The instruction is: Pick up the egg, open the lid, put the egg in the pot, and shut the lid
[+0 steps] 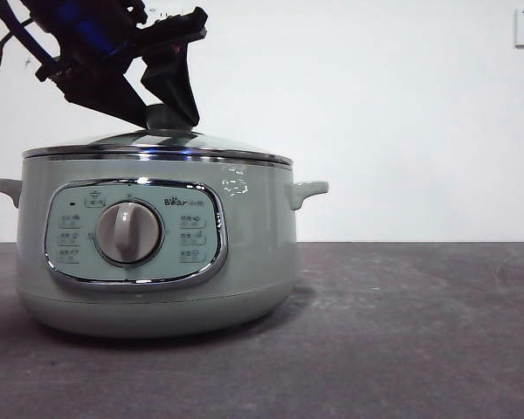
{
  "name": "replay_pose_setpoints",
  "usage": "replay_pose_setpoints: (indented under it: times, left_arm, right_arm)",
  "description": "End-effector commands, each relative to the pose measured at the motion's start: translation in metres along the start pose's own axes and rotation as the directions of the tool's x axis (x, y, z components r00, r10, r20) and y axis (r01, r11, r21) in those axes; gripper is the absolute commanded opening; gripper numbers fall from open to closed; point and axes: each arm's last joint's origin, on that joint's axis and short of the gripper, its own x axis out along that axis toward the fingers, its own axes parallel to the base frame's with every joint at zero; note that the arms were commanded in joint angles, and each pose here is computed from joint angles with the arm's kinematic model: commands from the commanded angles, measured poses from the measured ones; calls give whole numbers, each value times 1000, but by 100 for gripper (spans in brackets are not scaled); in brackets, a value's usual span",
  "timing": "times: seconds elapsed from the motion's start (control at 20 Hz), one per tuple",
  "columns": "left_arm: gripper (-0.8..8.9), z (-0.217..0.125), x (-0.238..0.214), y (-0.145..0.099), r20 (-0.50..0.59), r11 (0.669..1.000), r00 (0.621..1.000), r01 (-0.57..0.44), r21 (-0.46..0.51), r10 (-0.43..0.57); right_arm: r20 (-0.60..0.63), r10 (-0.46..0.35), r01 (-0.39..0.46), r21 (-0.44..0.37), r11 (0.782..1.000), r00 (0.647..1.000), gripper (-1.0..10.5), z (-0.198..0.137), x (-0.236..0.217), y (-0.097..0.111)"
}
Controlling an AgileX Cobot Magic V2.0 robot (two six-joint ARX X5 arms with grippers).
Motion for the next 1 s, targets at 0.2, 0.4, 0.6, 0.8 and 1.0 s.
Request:
replay_pose_setpoints:
  times: [0.2,0.4,0.6,0.8,1.0]
  left_arm:
    - [333,-8,4,-1,-47,1000,999,16,11,-16]
    - [351,0,-3,-1,17,1000,1000,19,8,-19]
    - [351,24,-34,0,96,1000,995,29,1,-29]
    - [345,36,-84,4,145,999,989,38,1,-37]
    - [295,31,-136,11,194,999,980,40,18,-43]
  right_arm:
    - [-5,1,-1,7,1000,1000,438,-1,-1,0]
    - [0,2,-1,6,1000,1000,438,-1,-1,0]
    - [7,2,-2,7,1000,1000,438,-1,-3,0]
    - [52,14,-14,6,1000,999,434,-12,-9,1]
    - [128,27,-29,13,1000,991,198,-41,-2,2]
